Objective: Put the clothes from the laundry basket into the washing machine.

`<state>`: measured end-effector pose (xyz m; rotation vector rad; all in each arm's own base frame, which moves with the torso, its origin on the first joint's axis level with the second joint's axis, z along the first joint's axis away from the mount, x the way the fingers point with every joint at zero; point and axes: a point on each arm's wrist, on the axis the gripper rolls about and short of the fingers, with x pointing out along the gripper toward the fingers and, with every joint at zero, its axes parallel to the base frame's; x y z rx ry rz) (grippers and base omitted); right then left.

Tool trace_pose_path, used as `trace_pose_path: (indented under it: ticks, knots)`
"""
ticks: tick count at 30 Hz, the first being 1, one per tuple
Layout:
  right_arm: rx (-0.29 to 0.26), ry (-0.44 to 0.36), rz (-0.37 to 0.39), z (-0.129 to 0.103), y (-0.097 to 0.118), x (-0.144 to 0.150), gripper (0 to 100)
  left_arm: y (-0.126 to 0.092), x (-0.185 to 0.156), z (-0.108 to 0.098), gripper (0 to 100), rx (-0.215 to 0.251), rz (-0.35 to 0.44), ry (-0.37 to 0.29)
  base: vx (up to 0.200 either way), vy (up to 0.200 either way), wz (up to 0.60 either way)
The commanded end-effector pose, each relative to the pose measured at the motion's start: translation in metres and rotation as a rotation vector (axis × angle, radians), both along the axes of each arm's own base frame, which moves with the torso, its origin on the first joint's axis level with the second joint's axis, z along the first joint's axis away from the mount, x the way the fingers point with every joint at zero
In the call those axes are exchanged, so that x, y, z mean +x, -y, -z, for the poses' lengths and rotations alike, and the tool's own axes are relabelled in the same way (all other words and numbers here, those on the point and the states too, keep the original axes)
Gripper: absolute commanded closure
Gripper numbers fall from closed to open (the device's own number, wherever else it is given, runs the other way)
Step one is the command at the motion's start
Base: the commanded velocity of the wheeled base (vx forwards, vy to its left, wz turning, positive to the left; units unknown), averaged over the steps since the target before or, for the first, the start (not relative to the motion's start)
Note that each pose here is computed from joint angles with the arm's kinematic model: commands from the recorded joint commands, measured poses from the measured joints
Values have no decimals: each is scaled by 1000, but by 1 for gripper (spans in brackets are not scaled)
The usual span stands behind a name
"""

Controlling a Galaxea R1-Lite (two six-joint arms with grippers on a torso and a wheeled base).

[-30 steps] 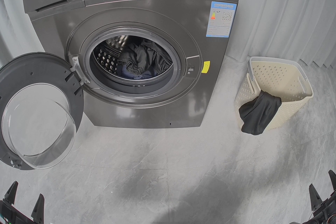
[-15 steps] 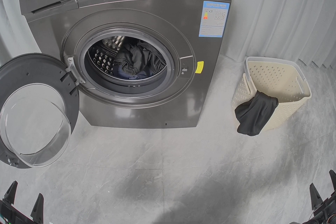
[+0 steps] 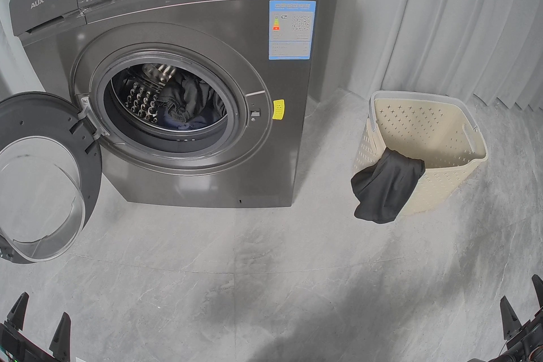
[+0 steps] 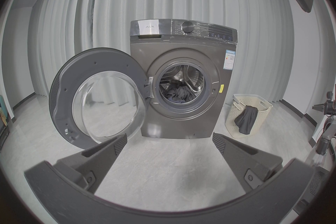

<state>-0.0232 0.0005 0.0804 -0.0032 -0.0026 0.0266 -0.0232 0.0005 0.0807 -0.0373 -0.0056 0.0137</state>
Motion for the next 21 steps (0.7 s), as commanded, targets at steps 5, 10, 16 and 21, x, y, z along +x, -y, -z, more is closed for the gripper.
trace_pose_path:
  ticks: [5, 10, 16, 21]
  knots:
    - [0, -7, 1, 5, 0, 0, 0, 0, 1, 5, 0, -4, 2, -13, 0, -120, 0]
    - [0, -7, -1, 5, 0, 0, 0, 0, 1, 5, 0, -4, 2, -11, 0, 0, 0]
    - [0, -9, 1, 5, 0, 1, 0, 0, 1, 5, 0, -6, 2, -13, 0, -133, 0]
    - [0, -6, -1, 5, 0, 0, 0, 0, 1, 5, 0, -6, 2, -13, 0, -200, 0]
